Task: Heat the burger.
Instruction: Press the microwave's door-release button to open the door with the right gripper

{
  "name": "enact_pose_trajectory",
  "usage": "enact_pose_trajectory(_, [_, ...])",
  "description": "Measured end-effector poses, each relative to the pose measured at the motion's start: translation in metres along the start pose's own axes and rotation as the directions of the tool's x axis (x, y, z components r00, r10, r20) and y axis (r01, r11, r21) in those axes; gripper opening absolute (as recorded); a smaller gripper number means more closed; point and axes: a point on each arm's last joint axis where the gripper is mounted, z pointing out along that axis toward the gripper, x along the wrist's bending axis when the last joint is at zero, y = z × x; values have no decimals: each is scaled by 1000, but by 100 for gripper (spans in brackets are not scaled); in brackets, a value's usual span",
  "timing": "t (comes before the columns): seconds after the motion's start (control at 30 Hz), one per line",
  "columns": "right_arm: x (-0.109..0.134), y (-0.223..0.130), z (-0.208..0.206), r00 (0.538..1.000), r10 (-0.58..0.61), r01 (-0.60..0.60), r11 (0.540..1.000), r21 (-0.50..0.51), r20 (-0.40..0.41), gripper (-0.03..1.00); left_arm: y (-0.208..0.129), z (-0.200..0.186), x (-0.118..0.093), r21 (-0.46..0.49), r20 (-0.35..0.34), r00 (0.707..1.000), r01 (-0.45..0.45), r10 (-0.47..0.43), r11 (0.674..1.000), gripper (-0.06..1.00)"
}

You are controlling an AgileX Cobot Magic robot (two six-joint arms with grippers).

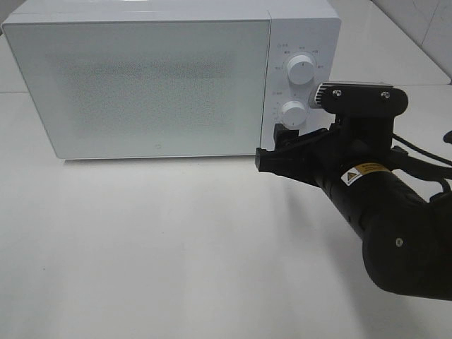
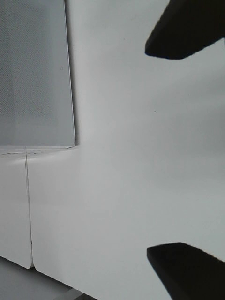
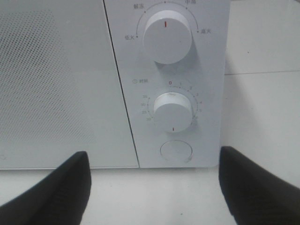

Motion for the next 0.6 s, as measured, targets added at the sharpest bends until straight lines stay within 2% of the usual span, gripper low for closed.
enact_pose_trajectory(0.03, [1, -1, 1, 998, 65, -65, 998, 7, -1, 70, 0, 0, 0, 0, 0, 1000, 0, 0, 1000, 99])
enact_pose_trajectory(0.07, [1, -1, 1, 998, 65, -65, 998, 7, -1, 70, 0, 0, 0, 0, 0, 1000, 0, 0, 1000, 99])
enact_pose_trajectory(0.13, [1, -1, 1, 979, 205, -205, 979, 7, 0, 62, 0, 0, 0, 0, 0, 1000, 0, 0, 1000, 99])
enact_pose_trajectory(0.17, [1, -1, 1, 979, 205, -205, 979, 7, 0, 62, 0, 0, 0, 0, 0, 1000, 0, 0, 1000, 99])
enact_pose_trajectory(0.2, [1, -1, 1, 947, 322, -322, 947, 7, 1, 55, 0, 0, 0, 0, 0, 1000, 0, 0, 1000, 99])
enact_pose_trajectory(0.23, [1, -1, 1, 923, 384, -384, 923, 7, 1, 51, 0, 0, 0, 0, 0, 1000, 0, 0, 1000, 99])
enact_pose_trajectory(0.27, [1, -1, 1, 923, 384, -384, 923, 7, 1, 51, 0, 0, 0, 0, 0, 1000, 0, 0, 1000, 99])
enact_pose_trajectory(0.33, [1, -1, 1, 800, 600, -600, 800, 6, 3, 34, 0, 0, 0, 0, 0, 1000, 0, 0, 1000, 99])
enact_pose_trajectory(0.37, [1, -1, 1, 800, 600, -600, 800, 6, 3, 34, 0, 0, 0, 0, 0, 1000, 0, 0, 1000, 99])
enact_pose_trajectory(0.4, [1, -1, 1, 754, 656, -656, 754, 6, 3, 29, 0, 0, 0, 0, 0, 1000, 0, 0, 1000, 99])
enact_pose_trajectory(0.43, [1, -1, 1, 754, 656, -656, 754, 6, 3, 29, 0, 0, 0, 0, 0, 1000, 0, 0, 1000, 99])
enact_pose_trajectory(0.47, [1, -1, 1, 663, 749, -749, 663, 6, 4, 22, 0, 0, 0, 0, 0, 1000, 0, 0, 1000, 99])
enact_pose_trajectory(0.5, [1, -1, 1, 607, 795, -795, 607, 5, 4, 18, 0, 0, 0, 0, 0, 1000, 0, 0, 1000, 99])
enact_pose_trajectory(0.53, [1, -1, 1, 607, 795, -795, 607, 5, 4, 18, 0, 0, 0, 0, 0, 1000, 0, 0, 1000, 99])
enact_pose_trajectory(0.6, [1, -1, 1, 386, 923, -923, 386, 5, 7, 8, 0, 0, 0, 0, 0, 1000, 0, 0, 1000, 99])
